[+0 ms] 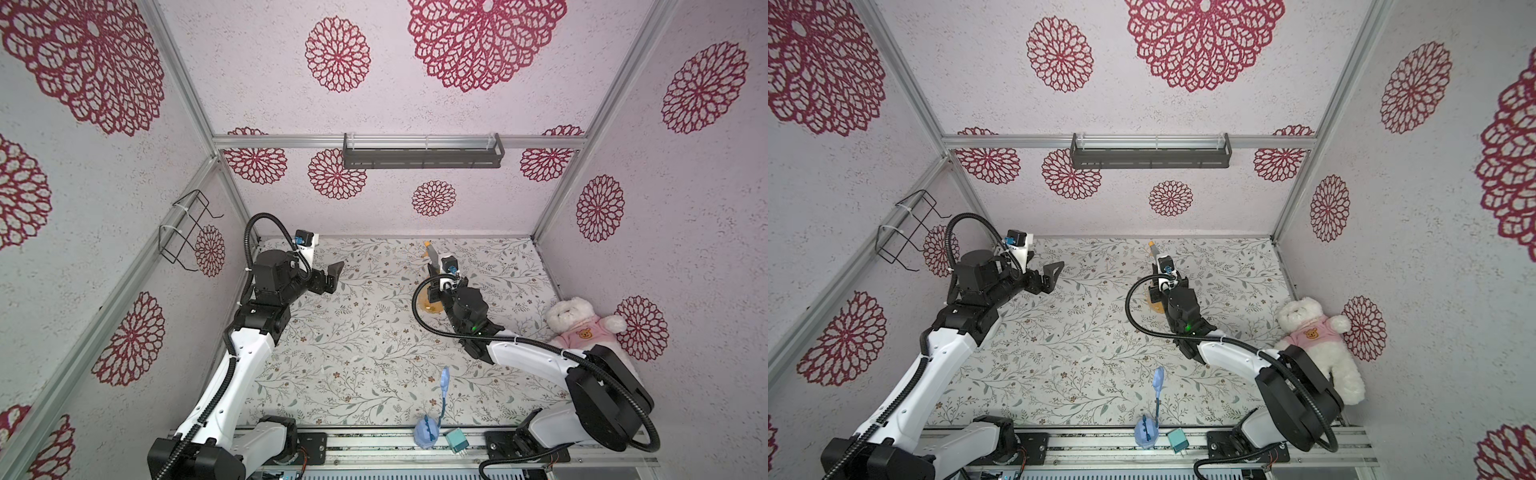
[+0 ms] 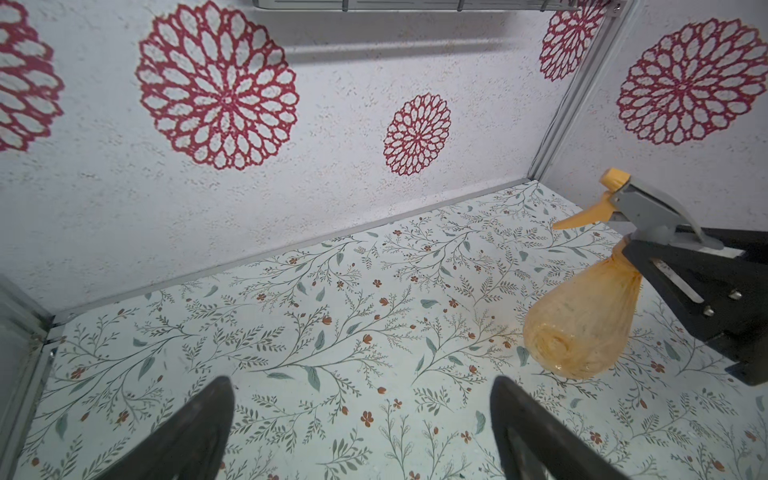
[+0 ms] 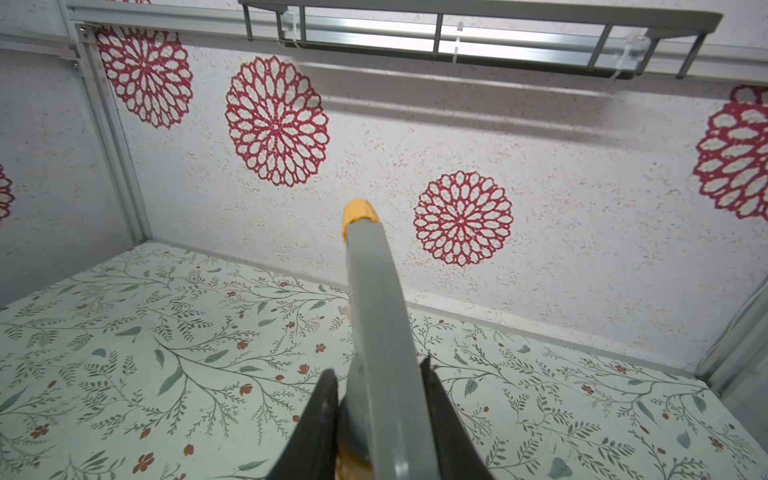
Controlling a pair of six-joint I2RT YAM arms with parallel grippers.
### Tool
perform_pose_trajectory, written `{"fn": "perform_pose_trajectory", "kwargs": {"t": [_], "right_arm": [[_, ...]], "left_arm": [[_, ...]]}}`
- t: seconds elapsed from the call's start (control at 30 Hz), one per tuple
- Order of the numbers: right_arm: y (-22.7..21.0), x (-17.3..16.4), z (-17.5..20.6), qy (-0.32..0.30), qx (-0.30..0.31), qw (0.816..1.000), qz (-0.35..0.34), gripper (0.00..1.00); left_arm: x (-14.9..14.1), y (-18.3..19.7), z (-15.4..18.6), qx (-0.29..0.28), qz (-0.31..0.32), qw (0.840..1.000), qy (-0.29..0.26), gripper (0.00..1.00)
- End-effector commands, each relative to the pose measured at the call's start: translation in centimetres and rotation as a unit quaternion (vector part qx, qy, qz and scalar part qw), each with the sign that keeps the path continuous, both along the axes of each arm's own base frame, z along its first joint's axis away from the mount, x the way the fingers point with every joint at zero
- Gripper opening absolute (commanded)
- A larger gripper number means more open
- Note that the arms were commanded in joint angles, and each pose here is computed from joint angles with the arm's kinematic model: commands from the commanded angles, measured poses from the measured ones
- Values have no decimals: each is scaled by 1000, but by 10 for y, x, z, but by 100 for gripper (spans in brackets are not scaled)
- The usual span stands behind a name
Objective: Attach spray nozzles to spray bottles
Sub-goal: Place the spray bottle at the center of the board.
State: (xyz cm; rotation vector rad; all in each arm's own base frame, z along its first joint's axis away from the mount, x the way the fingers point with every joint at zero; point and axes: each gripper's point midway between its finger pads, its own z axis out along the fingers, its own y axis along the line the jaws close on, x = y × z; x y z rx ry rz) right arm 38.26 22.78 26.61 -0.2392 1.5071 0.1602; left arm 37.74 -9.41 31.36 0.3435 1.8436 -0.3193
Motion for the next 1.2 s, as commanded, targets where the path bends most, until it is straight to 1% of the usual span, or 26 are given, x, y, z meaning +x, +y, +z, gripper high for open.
{"fn": "perform_pose_trajectory", "kwargs": {"t": [0.0, 0.2, 0.63, 0.83, 0.9, 1.03, 1.17], "right_arm": [[-13, -8, 48, -92, 74, 993, -24, 0], [-12, -12, 24, -100, 87, 991, -16, 0], [-2, -4, -27, -61, 88, 994, -13, 0], [0, -2, -38, -49, 81, 995, -12, 0], [-1, -2, -39, -48, 81, 995, -13, 6], [-2, -2, -42, -44, 81, 996, -13, 22], [0, -2, -41, -39, 78, 996, -11, 33]], "left_arm": [[1, 5, 8, -14, 13, 1000, -15, 97], [0, 6, 8, -15, 14, 1000, -15, 97], [-5, 10, 6, -7, 17, 1000, -14, 97], [-6, 10, 4, -5, 15, 1000, -11, 97], [-6, 10, 4, -5, 14, 1000, -10, 97], [-6, 9, 4, -6, 11, 1000, -11, 97], [-6, 8, 4, -6, 9, 1000, -11, 97]]}}
